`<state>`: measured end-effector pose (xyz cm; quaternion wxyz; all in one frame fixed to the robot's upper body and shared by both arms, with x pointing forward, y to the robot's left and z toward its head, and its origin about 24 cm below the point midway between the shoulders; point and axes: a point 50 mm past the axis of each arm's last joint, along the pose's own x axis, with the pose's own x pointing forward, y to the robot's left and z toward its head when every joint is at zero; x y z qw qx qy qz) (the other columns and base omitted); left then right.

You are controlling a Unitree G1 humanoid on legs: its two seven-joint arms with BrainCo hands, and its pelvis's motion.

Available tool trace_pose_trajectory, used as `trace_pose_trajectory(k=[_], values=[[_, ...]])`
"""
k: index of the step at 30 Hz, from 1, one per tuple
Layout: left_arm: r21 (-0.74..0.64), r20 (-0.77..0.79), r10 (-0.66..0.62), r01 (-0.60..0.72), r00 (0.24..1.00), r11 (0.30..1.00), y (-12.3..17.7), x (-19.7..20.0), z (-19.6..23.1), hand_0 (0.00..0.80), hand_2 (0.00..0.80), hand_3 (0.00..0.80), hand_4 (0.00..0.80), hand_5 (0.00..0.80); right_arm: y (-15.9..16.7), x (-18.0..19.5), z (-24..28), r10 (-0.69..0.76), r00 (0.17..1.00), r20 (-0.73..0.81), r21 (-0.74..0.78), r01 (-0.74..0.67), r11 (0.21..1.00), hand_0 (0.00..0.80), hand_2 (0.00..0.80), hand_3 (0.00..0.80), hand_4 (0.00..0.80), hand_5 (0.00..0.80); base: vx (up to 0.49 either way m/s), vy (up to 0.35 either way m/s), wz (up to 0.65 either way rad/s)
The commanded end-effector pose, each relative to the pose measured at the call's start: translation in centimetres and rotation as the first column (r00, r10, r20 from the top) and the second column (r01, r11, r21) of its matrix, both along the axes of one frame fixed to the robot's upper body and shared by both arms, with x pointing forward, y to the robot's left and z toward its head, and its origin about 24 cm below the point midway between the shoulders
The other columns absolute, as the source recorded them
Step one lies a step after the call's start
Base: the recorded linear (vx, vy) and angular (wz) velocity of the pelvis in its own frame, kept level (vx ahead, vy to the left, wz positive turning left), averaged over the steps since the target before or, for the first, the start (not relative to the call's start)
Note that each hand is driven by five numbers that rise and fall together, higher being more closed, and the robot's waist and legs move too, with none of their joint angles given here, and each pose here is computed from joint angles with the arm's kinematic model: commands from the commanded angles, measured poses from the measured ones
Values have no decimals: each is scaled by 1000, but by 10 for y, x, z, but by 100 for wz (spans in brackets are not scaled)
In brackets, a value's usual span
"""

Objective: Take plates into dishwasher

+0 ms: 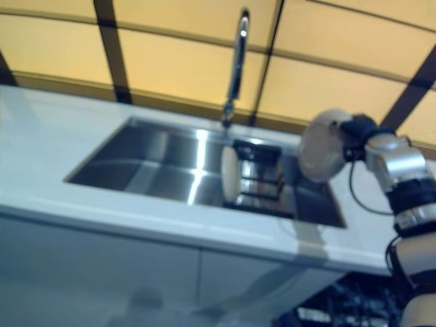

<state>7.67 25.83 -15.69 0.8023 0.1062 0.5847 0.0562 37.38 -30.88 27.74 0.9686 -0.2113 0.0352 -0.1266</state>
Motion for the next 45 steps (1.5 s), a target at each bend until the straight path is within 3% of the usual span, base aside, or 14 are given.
trace_pose_trajectory(k=[1, 9, 18, 29, 45], values=[[31, -40, -33, 34, 999, 999, 8, 0, 1, 0, 0, 0, 0, 0, -22, -20, 71, -81, 983, 167, -108, 100, 989, 800, 800, 800, 800, 800, -35, 27, -13], [47, -42, -55, 57, 998, 997, 13, 6, 4, 0, 0, 0, 0, 0, -45, -34, 78, -137, 983, 123, -134, 153, 979, 800, 800, 800, 800, 800, -33, 12, -11], [58, -44, -89, 91, 995, 994, 15, 16, 7, 0, 0, 0, 0, 0, -78, -54, 61, -185, 982, -43, -213, 172, 962, 800, 800, 800, 800, 800, -6, 6, -18], [51, -36, -90, 92, 995, 994, 16, 17, 7, 0, 0, 0, 0, 0, -120, -92, 38, -262, 961, -85, -190, 242, 951, 800, 800, 800, 800, 800, 4, 3, -18], [77, -24, -55, 56, 998, 995, 23, 20, 10, 0, 0, 0, 0, 0, -134, -127, -43, -187, 950, -249, -215, 134, 967, 800, 800, 800, 800, 800, 2, -12, -14]])
